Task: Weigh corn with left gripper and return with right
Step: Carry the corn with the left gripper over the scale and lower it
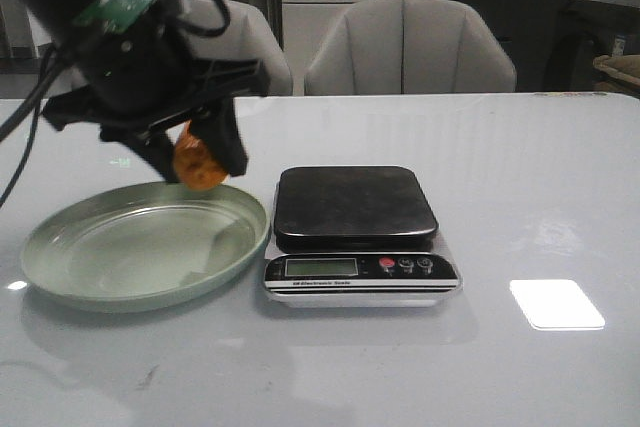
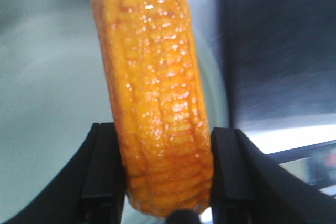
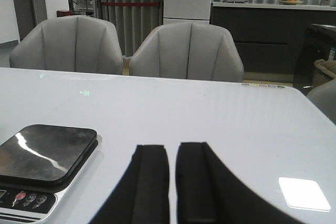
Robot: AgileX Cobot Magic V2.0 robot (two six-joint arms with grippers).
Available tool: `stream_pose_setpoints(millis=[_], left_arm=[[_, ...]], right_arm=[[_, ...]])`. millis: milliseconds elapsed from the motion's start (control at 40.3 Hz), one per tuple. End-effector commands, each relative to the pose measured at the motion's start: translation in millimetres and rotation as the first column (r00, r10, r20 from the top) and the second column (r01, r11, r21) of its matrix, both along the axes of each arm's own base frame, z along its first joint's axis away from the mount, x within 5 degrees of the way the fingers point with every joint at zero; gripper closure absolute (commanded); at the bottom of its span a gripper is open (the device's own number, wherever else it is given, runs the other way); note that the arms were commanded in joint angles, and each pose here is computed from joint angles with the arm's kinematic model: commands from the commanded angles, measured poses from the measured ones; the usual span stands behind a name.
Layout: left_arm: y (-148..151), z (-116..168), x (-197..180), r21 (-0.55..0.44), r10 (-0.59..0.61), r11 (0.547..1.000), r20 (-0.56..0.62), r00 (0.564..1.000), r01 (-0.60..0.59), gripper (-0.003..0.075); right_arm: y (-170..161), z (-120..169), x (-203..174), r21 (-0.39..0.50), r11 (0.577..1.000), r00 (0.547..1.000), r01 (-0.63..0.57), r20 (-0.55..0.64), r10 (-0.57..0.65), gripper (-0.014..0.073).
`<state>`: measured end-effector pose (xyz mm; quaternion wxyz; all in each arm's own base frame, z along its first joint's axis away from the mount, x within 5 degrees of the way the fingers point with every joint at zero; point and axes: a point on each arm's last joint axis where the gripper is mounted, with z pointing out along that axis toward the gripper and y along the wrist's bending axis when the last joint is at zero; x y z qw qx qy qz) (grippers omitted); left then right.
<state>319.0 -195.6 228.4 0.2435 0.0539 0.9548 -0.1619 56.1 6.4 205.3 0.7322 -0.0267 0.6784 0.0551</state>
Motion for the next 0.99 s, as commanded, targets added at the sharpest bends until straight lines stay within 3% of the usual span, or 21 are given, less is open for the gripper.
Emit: stream_pose_setpoints(millis=[0,124,323,497,596,770,968], left_arm=[[-17.8,39.2,-2.3,-0.073,-0.041,0.996,0.13,0.991,0.051,0.0606],[-39.5,40.7,-3.2,-0.092,-0.081,0.991,0.151,0.985,0.095,0.0595],[-68.5,30.7,-0.6,-0.095,-0.129,0.985,0.142,0.981,0.143,0.0463],[-87.7,16.2,2.0,-0.107,-0.146,0.982,0.107,0.983,0.157,0.0423],[-92.6,8.1,5.5,-0.111,-0.143,0.982,0.088,0.986,0.152,0.0354],[-94.2,2.9,8.6,-0.102,-0.144,0.983,0.073,0.987,0.151,0.0164],[-88.9,27.0,4.4,-0.105,-0.154,0.98,0.135,0.979,0.168,0.0158]], right_arm=[[-0.5,7.5,-2.5,-0.006,1.0,0.995,0.007,0.102,-0.006,0.0382],[-0.5,7.5,-2.5,-0.006,1.0,0.995,0.007,0.102,-0.006,0.0382],[-0.5,7.5,-2.5,-0.006,1.0,0.995,0.007,0.102,-0.006,0.0382],[-0.5,7.5,-2.5,-0.006,1.0,0.995,0.007,0.102,-0.006,0.0382],[-0.5,7.5,-2.5,-0.006,1.0,0.995,0.007,0.102,-0.006,0.0382],[-0.5,7.5,-2.5,-0.006,1.0,0.995,0.007,0.102,-0.006,0.0382],[-0.5,7.5,-2.5,-0.006,1.0,0.995,0.007,0.102,-0.006,0.0382]])
